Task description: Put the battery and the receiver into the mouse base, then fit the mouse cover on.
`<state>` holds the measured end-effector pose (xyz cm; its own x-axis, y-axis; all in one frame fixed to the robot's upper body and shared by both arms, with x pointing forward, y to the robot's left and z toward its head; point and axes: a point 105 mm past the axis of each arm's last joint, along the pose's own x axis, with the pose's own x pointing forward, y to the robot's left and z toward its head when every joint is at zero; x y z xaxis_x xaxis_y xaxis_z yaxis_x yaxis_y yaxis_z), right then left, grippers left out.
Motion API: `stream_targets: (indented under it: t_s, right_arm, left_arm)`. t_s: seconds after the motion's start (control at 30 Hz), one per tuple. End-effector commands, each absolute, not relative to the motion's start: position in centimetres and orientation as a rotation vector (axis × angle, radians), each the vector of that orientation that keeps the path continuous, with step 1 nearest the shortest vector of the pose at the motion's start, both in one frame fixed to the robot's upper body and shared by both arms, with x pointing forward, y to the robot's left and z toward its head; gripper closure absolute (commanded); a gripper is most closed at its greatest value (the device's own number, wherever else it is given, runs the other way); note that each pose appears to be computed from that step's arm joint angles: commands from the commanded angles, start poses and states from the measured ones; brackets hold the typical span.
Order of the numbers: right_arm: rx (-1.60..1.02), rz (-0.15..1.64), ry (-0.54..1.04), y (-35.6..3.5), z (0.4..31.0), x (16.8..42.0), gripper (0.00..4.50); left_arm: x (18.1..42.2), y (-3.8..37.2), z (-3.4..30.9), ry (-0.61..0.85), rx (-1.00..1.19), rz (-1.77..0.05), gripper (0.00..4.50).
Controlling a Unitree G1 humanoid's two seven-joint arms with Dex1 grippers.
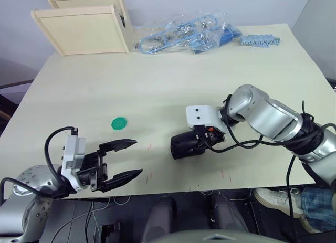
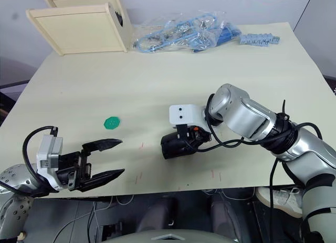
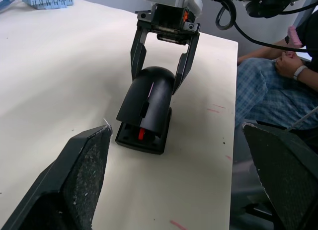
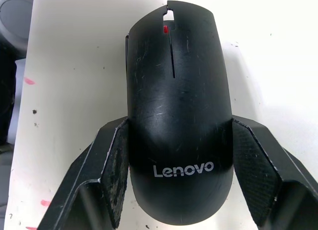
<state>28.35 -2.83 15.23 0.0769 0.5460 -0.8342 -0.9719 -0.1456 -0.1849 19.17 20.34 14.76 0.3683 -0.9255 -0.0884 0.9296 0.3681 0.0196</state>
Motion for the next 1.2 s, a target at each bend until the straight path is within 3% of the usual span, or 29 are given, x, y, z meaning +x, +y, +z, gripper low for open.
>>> stream_targets:
  t_s: [0.03, 1.2]
  right_arm:
    - [-0.983, 1.477, 0.576, -2.6, 15.1, 28.2, 2.07]
    - [-0.971, 1.478, 0.66, -2.5, 13.0, 29.0, 2.07]
  left_arm:
    - [18.8, 20.3, 15.6, 0.031, 0.111, -1.203, 0.0]
    - [18.6, 20.5, 14.8, 0.034, 0.107, -1.185, 0.0]
